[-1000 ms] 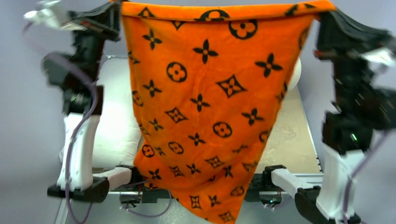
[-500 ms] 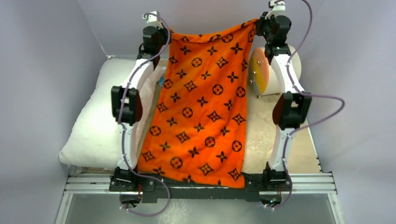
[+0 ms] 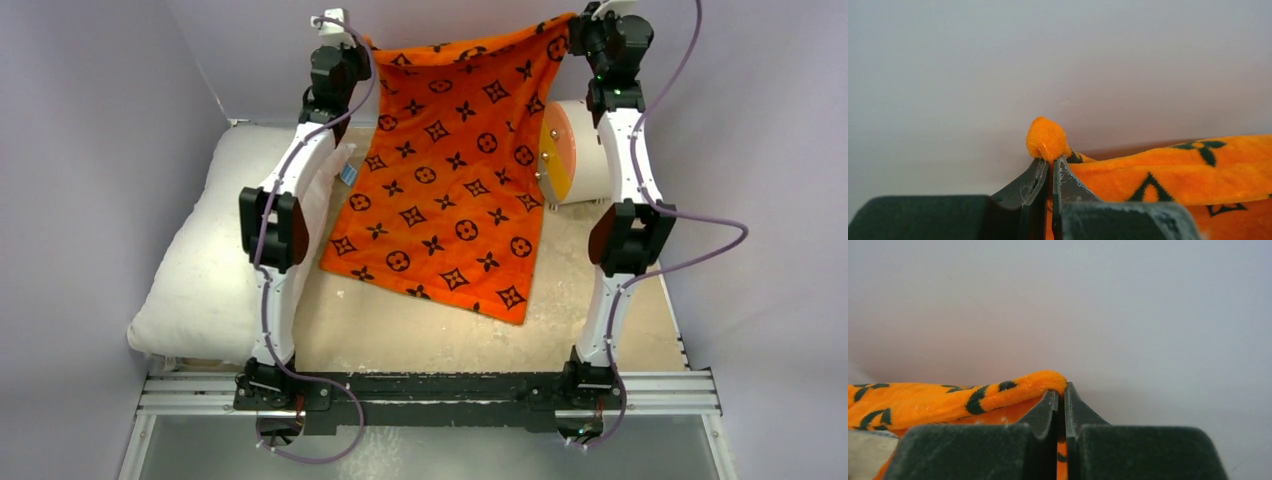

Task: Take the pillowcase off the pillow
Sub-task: Fold the pillowcase at the center of the board.

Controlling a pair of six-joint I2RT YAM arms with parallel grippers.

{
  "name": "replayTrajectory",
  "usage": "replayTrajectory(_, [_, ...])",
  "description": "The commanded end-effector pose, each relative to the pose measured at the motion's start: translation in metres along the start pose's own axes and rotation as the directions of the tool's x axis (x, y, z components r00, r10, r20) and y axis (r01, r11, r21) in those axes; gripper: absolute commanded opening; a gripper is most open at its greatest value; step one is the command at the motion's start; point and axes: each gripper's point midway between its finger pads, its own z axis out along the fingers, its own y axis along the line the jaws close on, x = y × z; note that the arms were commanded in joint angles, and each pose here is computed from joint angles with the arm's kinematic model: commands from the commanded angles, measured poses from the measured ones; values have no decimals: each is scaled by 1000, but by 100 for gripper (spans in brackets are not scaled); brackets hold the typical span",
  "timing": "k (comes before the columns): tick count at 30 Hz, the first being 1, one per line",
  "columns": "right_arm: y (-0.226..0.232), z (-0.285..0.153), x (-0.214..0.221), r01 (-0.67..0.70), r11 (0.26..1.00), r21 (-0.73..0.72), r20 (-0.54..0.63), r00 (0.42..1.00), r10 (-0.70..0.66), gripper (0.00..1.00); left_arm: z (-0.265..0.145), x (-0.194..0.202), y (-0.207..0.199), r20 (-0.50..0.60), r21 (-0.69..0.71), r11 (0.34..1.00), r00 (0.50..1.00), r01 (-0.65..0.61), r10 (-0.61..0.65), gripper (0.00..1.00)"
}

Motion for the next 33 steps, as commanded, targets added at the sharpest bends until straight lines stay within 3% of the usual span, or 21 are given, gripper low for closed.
replayTrajectory(1, [24, -43, -105, 46, 998, -50, 214, 976, -35, 0, -39, -101, -11, 185, -11, 999, 982, -46, 47, 0])
replayTrajectory(9, [59, -118, -74, -14, 992, -128, 92, 995, 25, 0, -112, -55, 30, 9, -170, 978, 992, -124, 127, 0])
replayTrajectory(19, [88, -217, 46, -144, 984, -105, -168, 978, 125, 0, -216, 42, 82, -275, -320, 927, 955, -197, 108, 0])
replayTrajectory(24, [102, -260, 104, -215, 977, -16, -304, 931, 200, 0, -246, 87, 91, -402, -361, 915, 916, -180, 22, 0])
replayTrajectory(29, [126, -304, 143, -284, 959, 5, -418, 871, 260, 0, -283, 110, 105, -415, -444, 881, 909, -165, -39, 0])
replayTrajectory(33, [118, -336, 164, -321, 940, 116, -469, 817, 337, 0, -308, 117, 111, -424, -488, 860, 902, -149, -84, 0])
